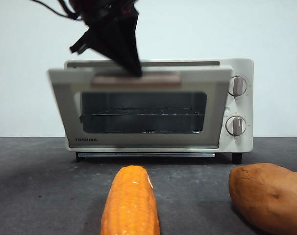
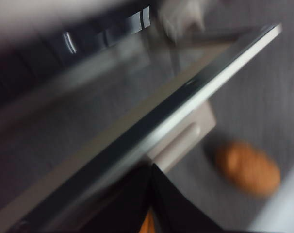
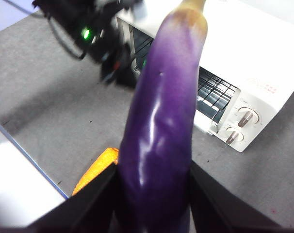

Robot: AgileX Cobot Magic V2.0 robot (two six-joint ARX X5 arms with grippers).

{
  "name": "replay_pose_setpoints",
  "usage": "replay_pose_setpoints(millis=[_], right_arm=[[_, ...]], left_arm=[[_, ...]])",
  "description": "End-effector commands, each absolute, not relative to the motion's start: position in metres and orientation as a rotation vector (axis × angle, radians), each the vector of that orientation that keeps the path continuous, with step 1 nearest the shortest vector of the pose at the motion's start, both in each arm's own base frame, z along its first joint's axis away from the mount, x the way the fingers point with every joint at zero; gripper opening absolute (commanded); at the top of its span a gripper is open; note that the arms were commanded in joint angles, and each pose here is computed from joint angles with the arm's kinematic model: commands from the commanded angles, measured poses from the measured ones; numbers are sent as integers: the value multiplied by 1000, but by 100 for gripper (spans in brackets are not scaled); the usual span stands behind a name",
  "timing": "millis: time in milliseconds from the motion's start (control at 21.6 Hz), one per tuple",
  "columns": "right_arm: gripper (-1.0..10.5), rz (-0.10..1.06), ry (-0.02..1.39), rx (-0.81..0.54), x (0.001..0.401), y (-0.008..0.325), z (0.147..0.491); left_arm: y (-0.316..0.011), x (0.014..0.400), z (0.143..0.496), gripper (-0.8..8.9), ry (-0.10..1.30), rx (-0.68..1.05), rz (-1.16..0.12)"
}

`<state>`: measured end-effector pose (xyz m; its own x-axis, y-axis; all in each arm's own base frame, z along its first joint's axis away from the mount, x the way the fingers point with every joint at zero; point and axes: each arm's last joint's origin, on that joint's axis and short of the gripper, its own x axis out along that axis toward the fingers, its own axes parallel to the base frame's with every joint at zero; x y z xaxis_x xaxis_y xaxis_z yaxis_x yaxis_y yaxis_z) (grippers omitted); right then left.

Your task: Take the eggplant from the table,put the eggplant in the oven

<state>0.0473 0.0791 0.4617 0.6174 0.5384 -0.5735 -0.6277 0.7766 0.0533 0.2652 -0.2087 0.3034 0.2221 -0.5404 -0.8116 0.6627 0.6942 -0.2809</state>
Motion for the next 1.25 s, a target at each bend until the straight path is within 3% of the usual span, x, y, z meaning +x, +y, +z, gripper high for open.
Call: replay_pose_setpoints(millis=[46,231,417,787,1250], right_arm=[[121,666,652,-203,45,77,459],[121,669,660,-208,46,79,459],[121,670,666,-235,48,85,457],[121,677,686,-322,56,101,453],[121,680,728,-473,70,133,441]], left_arm=[[-218,256,292,6,1148,209,-904],[-221,239,293,6,1209,283,-969],[-220,234,299,6,1179,307,-963],[-203,235,316,6,1077,372,-766],[-153,233,319,6,895,179,-632]])
